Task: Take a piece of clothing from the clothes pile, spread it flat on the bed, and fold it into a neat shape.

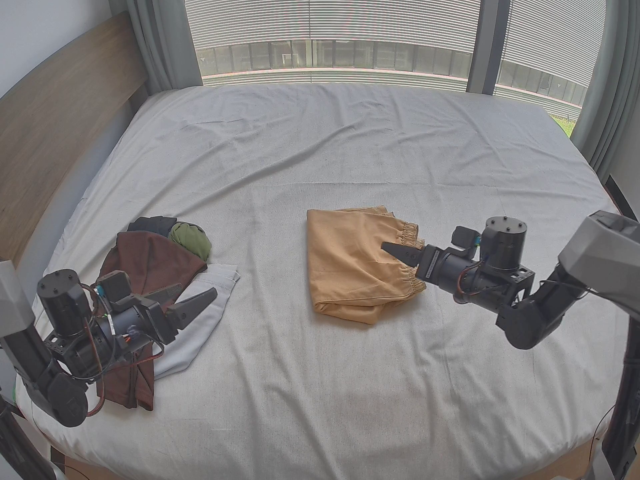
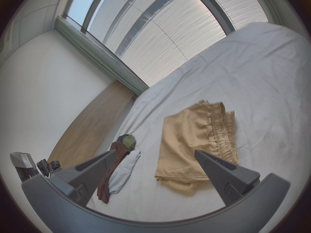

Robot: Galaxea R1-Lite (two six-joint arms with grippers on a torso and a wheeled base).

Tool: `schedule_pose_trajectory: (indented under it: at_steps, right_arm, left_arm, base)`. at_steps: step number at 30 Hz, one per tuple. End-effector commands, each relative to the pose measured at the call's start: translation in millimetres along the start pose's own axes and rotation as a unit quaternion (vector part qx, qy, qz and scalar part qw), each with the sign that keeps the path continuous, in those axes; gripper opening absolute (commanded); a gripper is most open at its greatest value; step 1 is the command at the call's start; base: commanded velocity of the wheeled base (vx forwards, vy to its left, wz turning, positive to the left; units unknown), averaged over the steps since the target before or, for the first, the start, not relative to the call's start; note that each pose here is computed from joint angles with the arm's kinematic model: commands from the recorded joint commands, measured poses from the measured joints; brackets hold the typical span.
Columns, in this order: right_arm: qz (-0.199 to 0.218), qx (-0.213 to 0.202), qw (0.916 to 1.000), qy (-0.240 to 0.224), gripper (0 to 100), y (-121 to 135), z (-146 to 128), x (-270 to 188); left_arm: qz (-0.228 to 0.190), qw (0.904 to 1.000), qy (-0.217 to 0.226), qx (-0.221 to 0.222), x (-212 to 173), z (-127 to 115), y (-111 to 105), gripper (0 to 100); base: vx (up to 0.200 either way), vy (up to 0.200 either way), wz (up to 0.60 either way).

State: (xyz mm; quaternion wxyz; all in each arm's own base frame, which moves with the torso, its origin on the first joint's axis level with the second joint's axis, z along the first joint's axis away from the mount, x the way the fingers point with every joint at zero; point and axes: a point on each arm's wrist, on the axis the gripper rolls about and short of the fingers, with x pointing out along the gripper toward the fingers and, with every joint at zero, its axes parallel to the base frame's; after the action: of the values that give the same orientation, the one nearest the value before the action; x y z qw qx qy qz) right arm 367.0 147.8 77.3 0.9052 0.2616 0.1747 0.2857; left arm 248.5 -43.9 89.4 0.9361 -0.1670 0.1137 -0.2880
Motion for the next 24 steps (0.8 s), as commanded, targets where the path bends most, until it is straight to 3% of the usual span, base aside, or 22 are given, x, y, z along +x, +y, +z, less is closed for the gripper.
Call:
schedule_pose_trajectory:
  at_steps: [1,6,7,8,11,15,20,21,22,24]
  right_arm:
    - [0.045,-0.049,0.9955,-0.067,100,54,39,-72]
    - [0.05,-0.099,0.989,-0.097,100,70,52,-107]
    - [0.038,-0.148,0.9816,-0.115,100,72,55,-129]
    - [0.033,-0.159,0.979,-0.123,100,74,57,-142]
    - [0.034,-0.173,0.9715,-0.159,100,87,60,-191]
    - [-0.014,-0.197,0.9569,-0.213,100,85,57,-250]
    - [-0.059,-0.213,0.9416,-0.254,100,84,25,-305]
    - [-0.059,-0.213,0.9416,-0.254,100,84,25,-305]
    - [-0.065,-0.221,0.9347,-0.27,100,86,7,-324]
    - [-0.066,-0.228,0.9302,-0.28,100,87,-9,-337]
  left_arm:
    - [-0.034,0.9962,-0.078,0.021,-41,33,-36,100]
    - [-0.065,0.9928,-0.096,0.029,-68,33,-61,100]
    - [-0.07,0.9916,-0.103,0.033,-84,30,-68,100]
    - [-0.071,0.9913,-0.106,0.034,-91,28,-71,100]
    - [-0.072,0.989,-0.125,0.035,-111,31,-80,100]
    - [-0.089,0.9862,-0.137,0.026,-144,29,-97,100]
    - [-0.075,0.9903,-0.116,0.018,-174,10,-104,100]
    - [-0.075,0.9903,-0.116,0.018,-174,10,-104,100]
    - [-0.068,0.9907,-0.116,0.017,-188,1,-107,100]
    - [-0.063,0.9919,-0.11,0.013,-199,-9,-109,100]
  base:
    - [0.0,0.0,0.0]
    - [0.0,0.0,0.0]
    - [0.0,0.0,0.0]
    - [0.0,0.0,0.0]
    - [0.0,0.0,0.0]
    - [0.0,0.0,0.0]
    - [0.0,0.0,0.0]
    - [0.0,0.0,0.0]
    - [0.0,0.0,0.0]
    - [0.0,0.0,0.0]
